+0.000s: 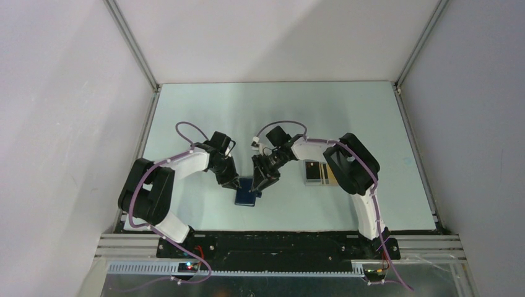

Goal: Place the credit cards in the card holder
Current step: Close the card holder at the center of the board.

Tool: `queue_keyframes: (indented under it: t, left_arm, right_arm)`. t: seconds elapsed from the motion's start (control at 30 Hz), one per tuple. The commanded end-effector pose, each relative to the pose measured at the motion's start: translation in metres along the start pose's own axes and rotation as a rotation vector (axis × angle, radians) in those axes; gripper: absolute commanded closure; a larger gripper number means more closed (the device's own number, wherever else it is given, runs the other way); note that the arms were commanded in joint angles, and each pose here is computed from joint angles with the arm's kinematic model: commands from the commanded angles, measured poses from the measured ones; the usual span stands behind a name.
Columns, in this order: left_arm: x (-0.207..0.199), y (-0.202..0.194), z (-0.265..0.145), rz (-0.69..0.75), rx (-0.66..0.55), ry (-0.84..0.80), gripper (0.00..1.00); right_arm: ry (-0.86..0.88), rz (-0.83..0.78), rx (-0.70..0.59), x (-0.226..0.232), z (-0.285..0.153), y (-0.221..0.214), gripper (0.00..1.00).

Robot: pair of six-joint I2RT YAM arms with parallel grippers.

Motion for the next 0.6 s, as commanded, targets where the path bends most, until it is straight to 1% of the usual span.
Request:
queue_keyframes:
  t: [0.0,0.1,0.2,0.23,0.33,0.47,0.57]
  left_arm:
    - [0.011,-0.005,0.017,0.01,0.018,0.09,0.76]
    - [0.011,-0.005,0.017,0.011,0.018,0.09,0.76]
    - [0.011,-0.005,0.017,0.01,0.019,0.089,0.76]
    - [0.011,-0.005,0.017,0.01,0.019,0.09,0.76]
    - [0.011,-0.005,0.017,0.009,0.018,0.091,0.76]
    - [0.01,-0.005,0.017,0.009,0.016,0.089,0.76]
    - [0.011,-0.005,0.017,0.009,0.018,0.09,0.77]
  right_arm:
    - [0.001,-0.078,-0.101,0.017,-0.013,0.017,0.47]
    - [0.02,-0.055,-0.069,0.013,-0.005,0.018,0.46]
    - [0.031,-0.031,0.014,0.01,0.008,0.01,0.47]
    - [0.038,-0.054,0.031,0.013,0.01,0.009,0.47]
    - [0.005,-0.045,0.101,0.012,0.02,-0.001,0.47]
    - [0.009,-0.046,0.118,0.01,0.019,-0.005,0.47]
    - [0.045,-0.041,0.136,0.012,0.014,-0.006,0.48]
Point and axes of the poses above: each gripper's point midway between its finger pads, its own z axis out along the fingers, its own x axis along the line the jaws close on, y = z × x, the point moved 8 cm from there along -z, back along the fingers, and after that the axes turned 10 degrees about z, right-handed, at the moved point
